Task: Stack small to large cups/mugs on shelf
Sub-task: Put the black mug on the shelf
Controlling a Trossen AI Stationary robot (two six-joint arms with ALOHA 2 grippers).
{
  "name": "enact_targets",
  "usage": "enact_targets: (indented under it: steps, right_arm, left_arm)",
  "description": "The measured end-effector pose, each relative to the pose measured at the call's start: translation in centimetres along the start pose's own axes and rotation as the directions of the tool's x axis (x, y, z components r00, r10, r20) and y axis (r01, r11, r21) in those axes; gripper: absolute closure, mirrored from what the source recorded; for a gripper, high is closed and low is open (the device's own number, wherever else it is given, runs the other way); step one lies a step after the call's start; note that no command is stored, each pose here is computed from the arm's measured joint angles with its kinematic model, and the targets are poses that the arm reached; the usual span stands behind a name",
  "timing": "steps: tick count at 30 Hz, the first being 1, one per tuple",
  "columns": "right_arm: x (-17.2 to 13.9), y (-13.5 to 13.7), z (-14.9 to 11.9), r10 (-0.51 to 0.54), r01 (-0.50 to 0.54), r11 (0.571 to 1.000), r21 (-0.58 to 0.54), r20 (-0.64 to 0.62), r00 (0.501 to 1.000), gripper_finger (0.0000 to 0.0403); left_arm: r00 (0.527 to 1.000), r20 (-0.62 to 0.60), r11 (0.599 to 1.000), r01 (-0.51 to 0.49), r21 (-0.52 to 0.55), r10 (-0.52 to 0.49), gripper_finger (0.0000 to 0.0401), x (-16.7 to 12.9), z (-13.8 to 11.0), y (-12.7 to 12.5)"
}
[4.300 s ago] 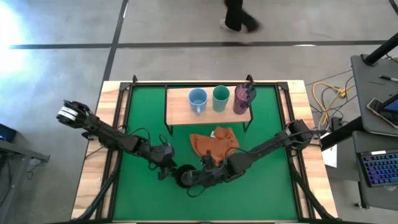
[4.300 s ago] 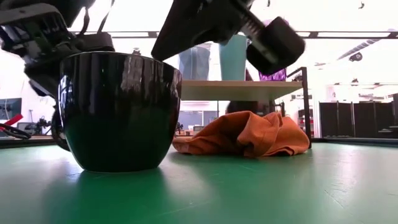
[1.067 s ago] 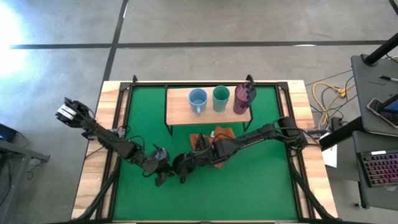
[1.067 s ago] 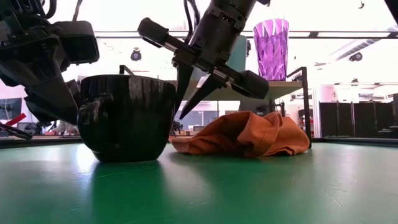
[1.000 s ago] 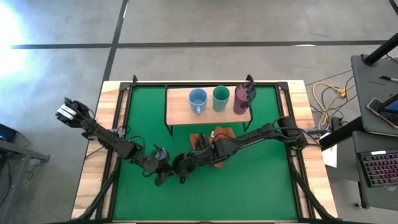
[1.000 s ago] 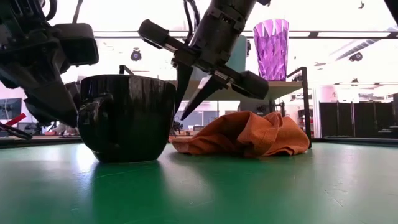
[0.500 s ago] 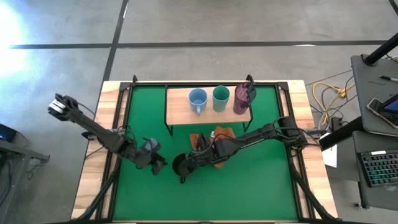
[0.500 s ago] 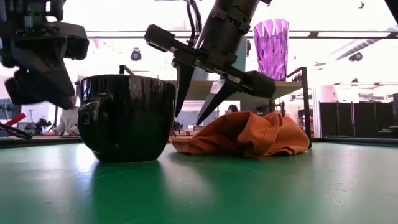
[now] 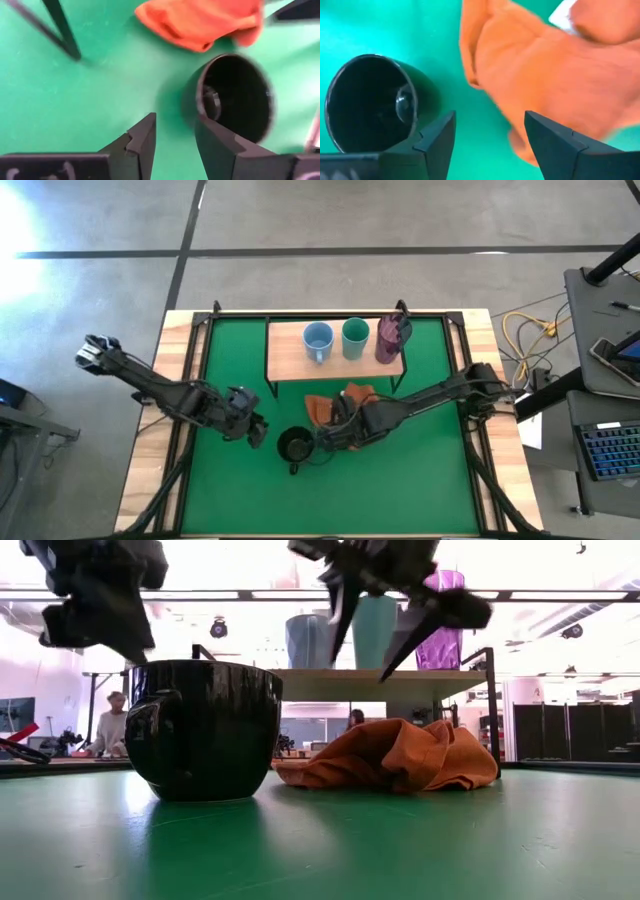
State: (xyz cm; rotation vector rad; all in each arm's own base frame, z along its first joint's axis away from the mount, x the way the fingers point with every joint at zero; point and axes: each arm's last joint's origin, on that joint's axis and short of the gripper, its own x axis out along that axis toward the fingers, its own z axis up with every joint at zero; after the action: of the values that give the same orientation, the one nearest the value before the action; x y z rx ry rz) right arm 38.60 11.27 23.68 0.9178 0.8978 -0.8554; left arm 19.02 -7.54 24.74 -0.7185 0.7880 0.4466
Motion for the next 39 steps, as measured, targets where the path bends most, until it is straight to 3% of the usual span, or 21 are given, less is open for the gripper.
enact_targets:
  steps: [6, 12, 18, 22, 39]
  right_arm:
    - [-3.7, -1.5, -1.0, -0.044, 0.041, 0.999, 0.035, 0.096, 0.994, 0.0161]
    - [-5.9, -2.7, -2.3, -0.082, 0.074, 0.995, 0.064, 0.135, 0.987, 0.0160]
    - [-6.5, -3.0, -3.5, -0.088, 0.075, 0.993, 0.094, 0.140, 0.986, 0.0160]
    - [-6.5, -3.0, -3.9, -0.086, 0.073, 0.993, 0.097, 0.140, 0.986, 0.0160]
    - [-6.4, -3.0, -3.8, -0.084, 0.067, 0.992, 0.104, 0.166, 0.983, 0.0160]
  left_arm:
    - [0.990, -0.125, 0.997, -0.070, -0.016, 0.068, 0.0262, 2.6, -0.4, -0.9]
    - [0.992, -0.124, 0.998, -0.007, 0.055, 0.014, 0.0248, 2.7, 0.4, -3.0]
    - [0.992, -0.122, 0.998, 0.040, 0.053, -0.033, 0.0247, 3.1, 1.1, -3.8]
    - [0.990, -0.137, 1.000, -0.019, 0.003, 0.019, 0.0247, 3.2, 1.2, -3.5]
    - [0.965, -0.254, 0.997, -0.075, -0.010, 0.070, 0.0249, 6.1, 0.4, -4.2]
